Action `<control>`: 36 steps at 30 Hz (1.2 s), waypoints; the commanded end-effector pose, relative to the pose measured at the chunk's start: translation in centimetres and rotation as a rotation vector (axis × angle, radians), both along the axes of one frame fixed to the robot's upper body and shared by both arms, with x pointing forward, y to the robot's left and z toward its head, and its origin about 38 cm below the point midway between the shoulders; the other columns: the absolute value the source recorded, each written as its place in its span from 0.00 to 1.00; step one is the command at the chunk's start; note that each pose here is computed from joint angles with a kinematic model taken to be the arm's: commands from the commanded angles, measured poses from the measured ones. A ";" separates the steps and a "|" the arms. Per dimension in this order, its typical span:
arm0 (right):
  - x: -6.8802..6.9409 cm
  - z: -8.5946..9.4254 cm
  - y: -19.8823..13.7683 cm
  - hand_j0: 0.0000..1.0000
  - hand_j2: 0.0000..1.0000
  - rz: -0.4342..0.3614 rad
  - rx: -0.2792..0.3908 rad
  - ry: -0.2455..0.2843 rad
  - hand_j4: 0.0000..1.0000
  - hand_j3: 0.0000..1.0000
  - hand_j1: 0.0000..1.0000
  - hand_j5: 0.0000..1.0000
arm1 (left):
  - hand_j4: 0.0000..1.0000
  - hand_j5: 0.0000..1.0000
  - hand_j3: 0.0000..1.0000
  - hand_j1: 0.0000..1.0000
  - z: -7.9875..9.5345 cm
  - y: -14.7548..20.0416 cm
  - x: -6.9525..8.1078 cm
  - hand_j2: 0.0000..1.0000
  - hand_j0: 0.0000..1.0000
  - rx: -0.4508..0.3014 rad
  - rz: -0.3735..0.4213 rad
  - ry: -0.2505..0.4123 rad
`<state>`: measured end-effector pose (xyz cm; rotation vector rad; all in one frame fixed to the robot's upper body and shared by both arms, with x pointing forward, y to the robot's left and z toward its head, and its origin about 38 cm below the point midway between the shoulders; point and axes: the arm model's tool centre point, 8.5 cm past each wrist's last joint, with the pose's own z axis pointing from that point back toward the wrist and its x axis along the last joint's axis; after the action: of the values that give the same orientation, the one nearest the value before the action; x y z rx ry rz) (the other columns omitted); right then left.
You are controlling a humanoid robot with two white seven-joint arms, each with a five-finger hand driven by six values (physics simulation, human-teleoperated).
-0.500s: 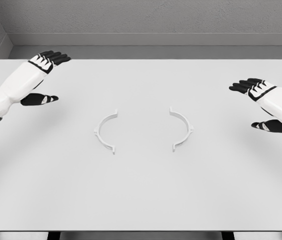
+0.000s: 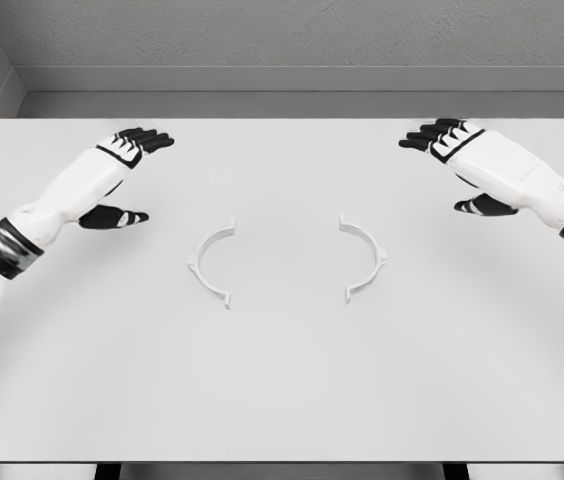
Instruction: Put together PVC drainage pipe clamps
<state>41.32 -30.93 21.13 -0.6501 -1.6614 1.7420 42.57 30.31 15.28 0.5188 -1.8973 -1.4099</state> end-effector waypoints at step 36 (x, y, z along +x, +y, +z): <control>1.6 -7.2 5.9 1.00 1.00 0.068 -0.100 0.182 1.00 1.00 1.00 1.00 | 1.00 1.00 1.00 1.00 -4.5 -2.0 -1.4 1.00 1.00 0.061 -0.068 0.119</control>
<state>42.89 -25.03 13.85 -0.4708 -1.4920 1.8907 41.17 28.36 10.53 0.3945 -1.7893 -1.5167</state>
